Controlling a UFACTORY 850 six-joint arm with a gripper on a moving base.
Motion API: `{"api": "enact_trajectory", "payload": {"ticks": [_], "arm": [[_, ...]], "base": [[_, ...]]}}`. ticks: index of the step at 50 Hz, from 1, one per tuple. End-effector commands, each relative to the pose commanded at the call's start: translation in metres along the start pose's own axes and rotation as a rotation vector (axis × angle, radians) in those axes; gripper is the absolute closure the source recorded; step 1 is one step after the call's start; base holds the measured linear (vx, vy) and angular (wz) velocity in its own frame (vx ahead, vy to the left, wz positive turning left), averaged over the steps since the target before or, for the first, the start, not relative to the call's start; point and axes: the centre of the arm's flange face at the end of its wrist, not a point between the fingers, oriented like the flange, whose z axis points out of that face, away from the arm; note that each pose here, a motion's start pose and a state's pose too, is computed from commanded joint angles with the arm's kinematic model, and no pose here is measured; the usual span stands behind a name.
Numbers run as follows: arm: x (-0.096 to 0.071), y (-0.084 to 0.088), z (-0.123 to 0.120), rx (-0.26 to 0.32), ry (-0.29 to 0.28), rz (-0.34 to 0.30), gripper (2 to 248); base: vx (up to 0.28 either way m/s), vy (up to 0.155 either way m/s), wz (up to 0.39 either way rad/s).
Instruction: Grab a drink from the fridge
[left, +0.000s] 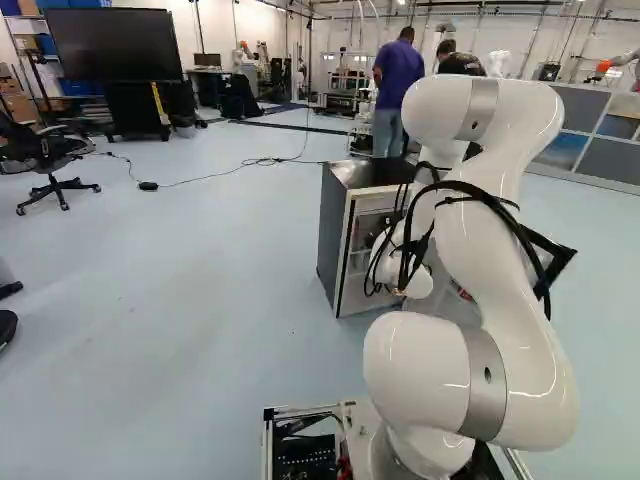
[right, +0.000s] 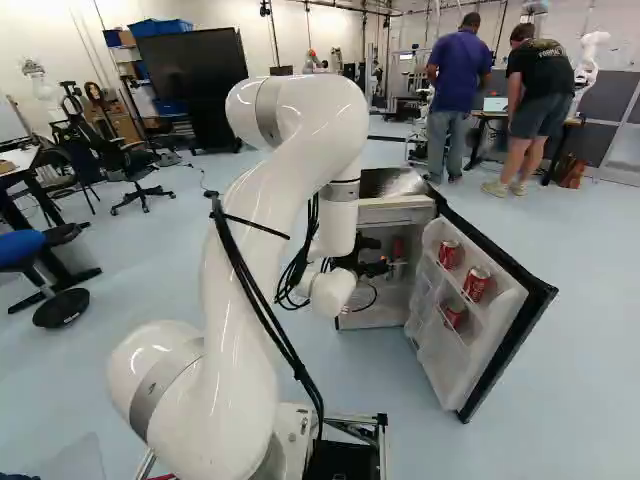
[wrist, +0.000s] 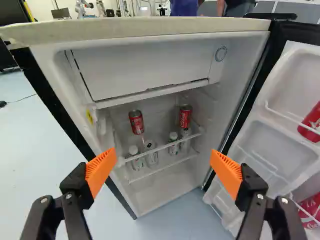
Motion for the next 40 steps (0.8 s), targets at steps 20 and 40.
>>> {"api": "enact_trajectory", "payload": {"ticks": [20,40], "arm": [[-0.021,0.004,0.018,-0.004,-0.013,0.004,3],[-0.041,0.014,0.045,-0.018,0.007,0.009,3]], "base": [[0.000,0.000,0.000],[0.000,0.000,0.000]]}}
